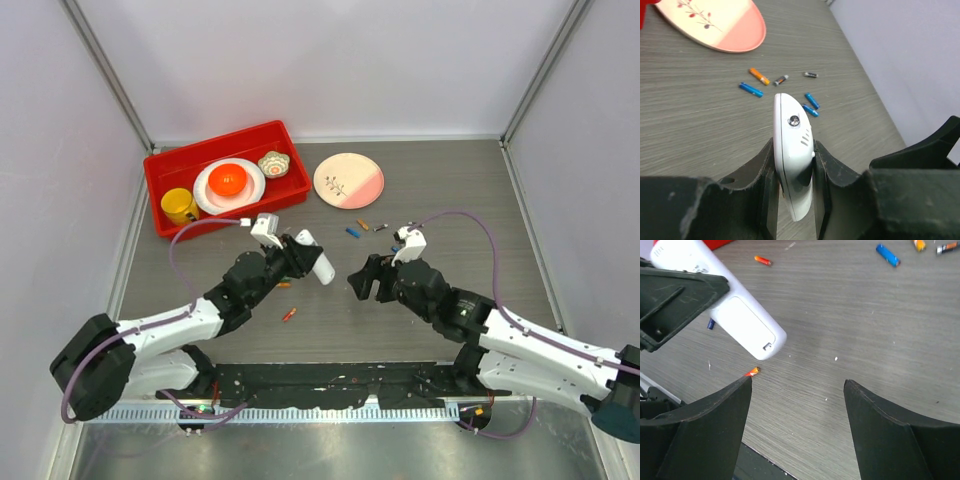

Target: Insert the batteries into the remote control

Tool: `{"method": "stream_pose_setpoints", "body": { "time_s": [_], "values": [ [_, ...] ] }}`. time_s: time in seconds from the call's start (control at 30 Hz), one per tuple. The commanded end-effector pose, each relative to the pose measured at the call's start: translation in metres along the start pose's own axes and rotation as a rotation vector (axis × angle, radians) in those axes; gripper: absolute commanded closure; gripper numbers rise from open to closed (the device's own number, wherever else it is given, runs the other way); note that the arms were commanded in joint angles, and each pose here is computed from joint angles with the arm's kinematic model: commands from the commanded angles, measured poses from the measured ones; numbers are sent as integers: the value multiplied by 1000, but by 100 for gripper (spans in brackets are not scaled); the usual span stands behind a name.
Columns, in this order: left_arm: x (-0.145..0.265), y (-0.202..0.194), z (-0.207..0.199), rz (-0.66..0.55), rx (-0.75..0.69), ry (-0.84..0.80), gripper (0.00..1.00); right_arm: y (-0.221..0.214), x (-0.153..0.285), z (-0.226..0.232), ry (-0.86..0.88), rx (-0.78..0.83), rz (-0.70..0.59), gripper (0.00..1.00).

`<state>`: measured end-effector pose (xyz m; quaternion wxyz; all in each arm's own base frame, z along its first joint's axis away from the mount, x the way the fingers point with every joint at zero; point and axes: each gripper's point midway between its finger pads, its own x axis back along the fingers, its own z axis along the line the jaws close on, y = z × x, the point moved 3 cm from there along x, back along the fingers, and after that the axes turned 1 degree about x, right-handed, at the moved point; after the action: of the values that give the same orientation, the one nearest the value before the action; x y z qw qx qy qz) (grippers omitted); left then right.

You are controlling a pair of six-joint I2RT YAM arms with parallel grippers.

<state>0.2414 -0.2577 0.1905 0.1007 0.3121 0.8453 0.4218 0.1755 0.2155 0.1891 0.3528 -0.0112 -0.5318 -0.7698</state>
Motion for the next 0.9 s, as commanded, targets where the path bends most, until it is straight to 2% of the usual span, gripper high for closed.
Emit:
{"method": "stream_pose_setpoints", "body": {
  "time_s": [0.0,0.07,0.23,0.27,0.33,0.53,0.87],
  "values": [
    [-2,27,1,-217,-45,11,100,9,-13,10,32,-189,-84,21],
    [-3,24,9,-250,-30,22,100,2,-18,9,43,-210,-64,22],
    [-6,11,19,-273,-23,17,100,4,-28,12,127,-332,-159,22],
    [-7,9,19,-281,-19,9,100,12,-26,21,198,-354,-196,22],
    [-8,5,23,-280,-23,10,100,2,-31,17,224,-383,-167,25],
    [-10,-3,30,-285,-23,18,100,-3,-49,5,314,-467,-57,41],
    [-8,-12,44,-284,-61,66,100,-16,-75,14,391,-480,31,43]
  ]
}}
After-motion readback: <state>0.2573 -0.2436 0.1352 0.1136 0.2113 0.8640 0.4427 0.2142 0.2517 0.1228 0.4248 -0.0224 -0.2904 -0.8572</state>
